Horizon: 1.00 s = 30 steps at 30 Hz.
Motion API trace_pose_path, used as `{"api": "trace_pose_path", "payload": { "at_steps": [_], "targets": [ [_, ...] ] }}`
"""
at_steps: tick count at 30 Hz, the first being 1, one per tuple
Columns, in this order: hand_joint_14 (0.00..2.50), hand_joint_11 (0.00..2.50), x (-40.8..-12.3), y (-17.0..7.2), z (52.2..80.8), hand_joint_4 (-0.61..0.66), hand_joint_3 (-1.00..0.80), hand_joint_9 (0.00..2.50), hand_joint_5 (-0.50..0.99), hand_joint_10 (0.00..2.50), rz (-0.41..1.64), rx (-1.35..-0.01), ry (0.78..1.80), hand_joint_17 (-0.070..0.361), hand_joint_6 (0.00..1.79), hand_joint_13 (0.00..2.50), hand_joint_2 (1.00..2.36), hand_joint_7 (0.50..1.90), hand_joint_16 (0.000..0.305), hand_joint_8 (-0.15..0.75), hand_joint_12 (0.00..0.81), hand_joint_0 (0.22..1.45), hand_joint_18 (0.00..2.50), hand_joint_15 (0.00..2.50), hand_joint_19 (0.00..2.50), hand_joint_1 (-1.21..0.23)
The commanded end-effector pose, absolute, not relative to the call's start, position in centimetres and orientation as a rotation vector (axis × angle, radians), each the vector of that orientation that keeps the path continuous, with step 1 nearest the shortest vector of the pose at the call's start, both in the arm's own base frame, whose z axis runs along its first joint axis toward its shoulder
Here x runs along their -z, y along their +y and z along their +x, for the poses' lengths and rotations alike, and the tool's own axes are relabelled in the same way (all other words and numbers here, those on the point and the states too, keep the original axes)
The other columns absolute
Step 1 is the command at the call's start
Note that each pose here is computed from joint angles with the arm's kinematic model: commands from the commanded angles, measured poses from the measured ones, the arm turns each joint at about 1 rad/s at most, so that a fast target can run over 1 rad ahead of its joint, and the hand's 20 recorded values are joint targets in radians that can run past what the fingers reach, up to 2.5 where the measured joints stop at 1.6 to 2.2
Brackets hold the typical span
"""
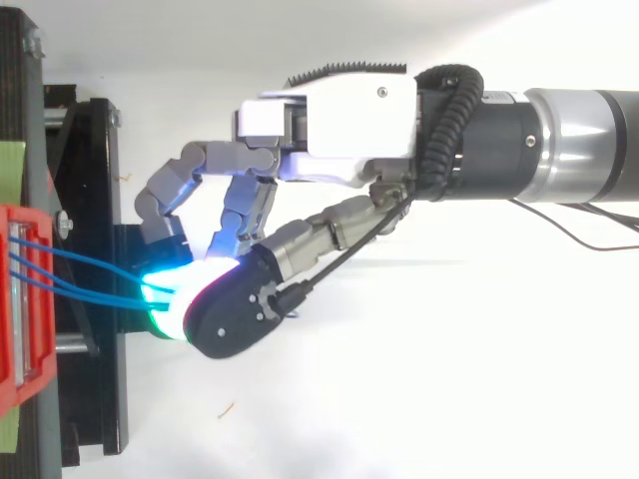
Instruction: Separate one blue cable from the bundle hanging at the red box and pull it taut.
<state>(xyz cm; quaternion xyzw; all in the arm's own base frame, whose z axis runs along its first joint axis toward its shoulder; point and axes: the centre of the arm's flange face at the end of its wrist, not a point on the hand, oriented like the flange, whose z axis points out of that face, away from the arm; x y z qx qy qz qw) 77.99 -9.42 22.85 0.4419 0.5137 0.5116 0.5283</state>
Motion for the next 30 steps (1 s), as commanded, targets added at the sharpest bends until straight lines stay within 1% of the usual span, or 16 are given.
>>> {"api": "trace_pose_path", "payload": {
  "at_steps": [1,2,4,6,8,9,10,14,21,22,23,26,30],
  "targets": [
    [0.02,0.87,-22.87,-9.42,78.00,0.10,-0.37,1.22,-0.16,0.02,1.055,-1.222,1.226,0.099,0.84,1.26,1.01,1.12,0.044,0.367,0.381,0.62,1.14,0.80,0.81,-0.51],
    [0.02,0.86,-22.89,-9.42,78.01,0.10,-0.27,1.21,-0.16,0.02,1.054,-1.223,1.225,0.106,0.84,1.27,1.01,1.12,0.047,0.374,0.396,0.61,1.16,0.79,0.80,-0.53],
    [0.02,0.84,-22.89,-9.42,78.01,0.12,-0.20,1.23,-0.16,0.02,1.054,-1.223,1.225,0.121,0.85,1.30,1.01,1.12,0.054,0.400,0.423,0.61,1.22,0.77,0.76,-0.54],
    [0.02,0.85,-22.85,-9.42,77.99,0.13,-0.17,1.24,-0.15,0.02,1.056,-1.221,1.227,0.126,0.85,1.30,1.01,1.13,0.056,0.413,0.435,0.60,1.25,0.76,0.74,-0.55],
    [0.02,0.86,-22.87,-9.42,78.00,0.16,-0.13,1.23,-0.16,0.02,1.055,-1.222,1.226,0.135,0.86,1.32,1.01,1.10,0.060,0.428,0.452,0.59,1.29,0.76,0.72,-0.63],
    [0.02,0.86,-22.89,-9.42,78.01,0.17,-0.13,1.23,-0.16,0.02,1.054,-1.223,1.225,0.135,0.86,1.32,1.01,1.09,0.060,0.428,0.455,0.59,1.29,0.76,0.72,-0.64],
    [0.02,0.86,-22.89,-9.42,78.01,0.17,-0.12,1.23,-0.17,0.02,1.054,-1.223,1.225,0.133,0.87,1.31,1.01,1.10,0.059,0.422,0.446,0.59,1.28,0.77,0.73,-0.69],
    [0.02,0.88,-22.78,-9.30,78.05,0.18,-0.17,1.19,-0.18,0.02,1.053,-1.224,1.226,0.127,0.88,1.29,1.01,1.07,0.056,0.402,0.434,0.61,1.24,0.76,0.73,-0.71],
    [0.02,0.89,-22.89,-9.30,78.03,0.16,-0.23,1.16,-0.19,0.02,1.053,-1.224,1.226,0.114,0.87,1.25,1.01,1.07,0.050,0.371,0.401,0.61,1.18,0.78,0.76,-0.72],
    [0.02,0.89,-22.89,-9.30,78.03,0.15,-0.28,1.15,-0.20,0.02,1.053,-1.224,1.226,0.105,0.86,1.23,1.01,1.09,0.047,0.353,0.383,0.61,1.14,0.79,0.80,-0.71],
    [0.02,0.89,-22.77,-9.18,78.05,0.15,-0.36,1.14,-0.20,0.02,1.054,-1.224,1.228,0.107,0.85,1.22,1.01,1.07,0.047,0.353,0.389,0.59,1.14,0.79,0.79,-0.70],
    [0.02,0.89,-22.74,-9.18,78.02,0.16,-0.48,1.15,-0.19,0.02,1.053,-1.221,1.232,0.107,0.84,1.23,1.00,1.04,0.048,0.362,0.393,0.56,1.14,0.78,0.79,-0.65],
    [0.02,0.88,-22.80,-8.95,78.02,0.16,-0.50,1.17,-0.19,0.02,1.048,-1.220,1.234,0.108,0.83,1.23,1.00,1.06,0.048,0.367,0.396,0.55,1.14,0.79,0.79,-0.63]
  ]
}}
